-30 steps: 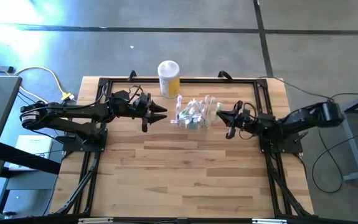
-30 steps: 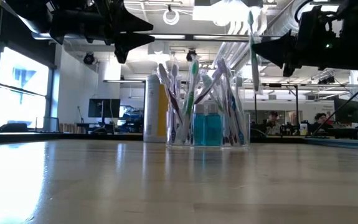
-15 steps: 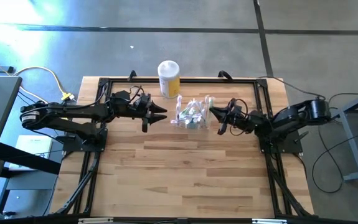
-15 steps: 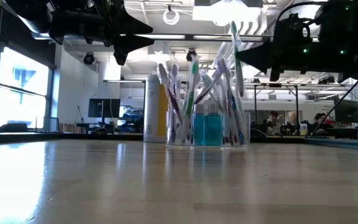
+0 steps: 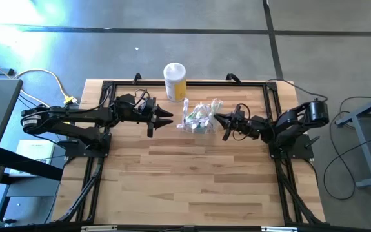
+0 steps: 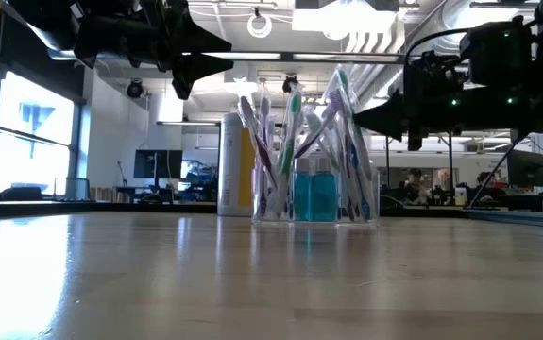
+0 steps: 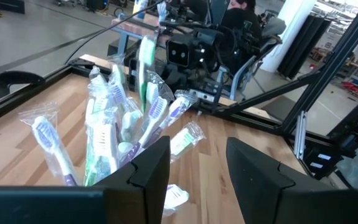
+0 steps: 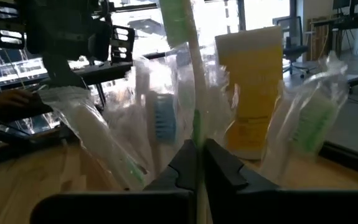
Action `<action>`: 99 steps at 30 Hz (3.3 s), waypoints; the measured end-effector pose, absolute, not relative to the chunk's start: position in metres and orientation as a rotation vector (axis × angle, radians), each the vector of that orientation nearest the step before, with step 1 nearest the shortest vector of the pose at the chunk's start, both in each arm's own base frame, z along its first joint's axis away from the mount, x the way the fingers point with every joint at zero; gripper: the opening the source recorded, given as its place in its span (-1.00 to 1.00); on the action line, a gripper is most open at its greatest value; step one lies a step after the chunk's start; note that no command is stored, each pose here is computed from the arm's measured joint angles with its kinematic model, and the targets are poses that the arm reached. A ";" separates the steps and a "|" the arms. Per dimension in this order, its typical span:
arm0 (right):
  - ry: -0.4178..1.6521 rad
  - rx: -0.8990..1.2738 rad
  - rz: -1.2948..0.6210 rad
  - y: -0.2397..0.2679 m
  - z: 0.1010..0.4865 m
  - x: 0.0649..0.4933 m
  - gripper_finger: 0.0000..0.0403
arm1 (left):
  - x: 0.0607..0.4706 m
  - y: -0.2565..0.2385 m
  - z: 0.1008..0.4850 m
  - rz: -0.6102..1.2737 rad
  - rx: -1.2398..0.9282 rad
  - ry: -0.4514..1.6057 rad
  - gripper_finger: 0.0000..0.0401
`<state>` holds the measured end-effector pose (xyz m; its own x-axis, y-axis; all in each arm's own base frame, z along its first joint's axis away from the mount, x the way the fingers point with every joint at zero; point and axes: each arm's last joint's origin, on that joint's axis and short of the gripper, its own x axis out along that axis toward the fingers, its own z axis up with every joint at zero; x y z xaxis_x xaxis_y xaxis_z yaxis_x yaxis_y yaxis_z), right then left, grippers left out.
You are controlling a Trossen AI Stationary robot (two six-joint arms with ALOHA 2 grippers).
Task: Pick & Place toothbrushing station
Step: Put the green toothbrush into the transparent organizer, then return to Home Position
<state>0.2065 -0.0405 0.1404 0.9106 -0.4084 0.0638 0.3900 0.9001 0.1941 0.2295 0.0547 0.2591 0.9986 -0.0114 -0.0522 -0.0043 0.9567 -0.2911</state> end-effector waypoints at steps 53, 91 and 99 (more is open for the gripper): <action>0.120 0.297 -0.352 -0.004 0.145 0.194 -0.63 | 0.227 0.054 0.255 0.010 -0.345 0.105 -0.24; 0.185 0.242 -0.092 0.015 0.180 0.086 -0.98 | 0.130 0.031 0.222 0.115 -0.192 0.209 -0.97; -0.002 0.204 0.097 0.021 0.189 0.089 -0.98 | 0.116 0.026 0.191 0.092 -0.204 0.145 -0.97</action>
<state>0.0893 0.0206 0.1891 0.9953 0.0959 0.0113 -0.0962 0.9747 0.2017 0.1159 0.0262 0.1908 0.9853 0.0762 -0.1530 -0.1057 0.9750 -0.1953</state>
